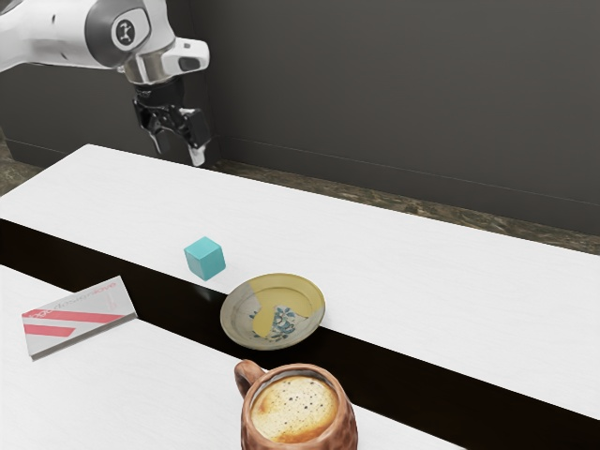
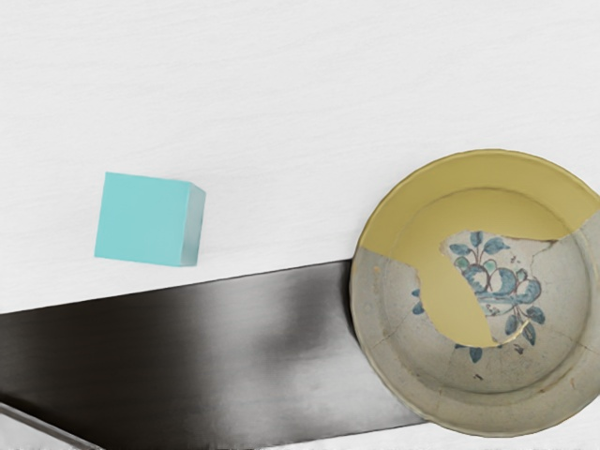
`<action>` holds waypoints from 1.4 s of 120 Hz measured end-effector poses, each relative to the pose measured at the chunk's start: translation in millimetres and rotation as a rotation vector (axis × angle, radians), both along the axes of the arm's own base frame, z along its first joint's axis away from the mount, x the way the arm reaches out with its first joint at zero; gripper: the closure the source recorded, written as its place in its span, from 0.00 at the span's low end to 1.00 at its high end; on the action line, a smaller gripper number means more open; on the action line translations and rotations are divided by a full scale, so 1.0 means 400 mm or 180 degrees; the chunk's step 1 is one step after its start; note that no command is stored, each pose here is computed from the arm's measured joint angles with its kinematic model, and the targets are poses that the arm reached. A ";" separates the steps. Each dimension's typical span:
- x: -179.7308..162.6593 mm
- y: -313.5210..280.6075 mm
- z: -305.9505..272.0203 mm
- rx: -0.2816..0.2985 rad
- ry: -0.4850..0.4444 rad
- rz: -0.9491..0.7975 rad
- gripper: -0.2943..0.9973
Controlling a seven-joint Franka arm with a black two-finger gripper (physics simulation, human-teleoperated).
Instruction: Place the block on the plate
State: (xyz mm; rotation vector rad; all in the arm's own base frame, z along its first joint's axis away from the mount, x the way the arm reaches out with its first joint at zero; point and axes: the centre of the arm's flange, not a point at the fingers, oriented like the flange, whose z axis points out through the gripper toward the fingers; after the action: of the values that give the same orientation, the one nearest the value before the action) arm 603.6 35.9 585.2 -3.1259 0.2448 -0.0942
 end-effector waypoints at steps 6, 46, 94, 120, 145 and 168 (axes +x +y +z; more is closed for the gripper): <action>-0.001 0.000 0.000 0.0001 0.0006 -0.0004 0.23; 0.004 0.020 -0.087 -0.0002 0.0233 0.0019 0.23; 0.135 0.165 -0.415 0.0173 0.0463 -0.0246 0.23; 0.201 0.229 -0.506 0.0191 0.0416 -0.0361 0.23; 0.228 0.260 -0.603 0.0086 0.0405 -0.0401 0.23; 0.239 0.263 -0.660 0.0018 0.0376 -0.0426 0.23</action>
State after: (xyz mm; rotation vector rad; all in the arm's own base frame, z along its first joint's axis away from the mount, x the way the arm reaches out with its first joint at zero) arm 699.0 140.9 321.2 -3.1101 0.4547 0.0908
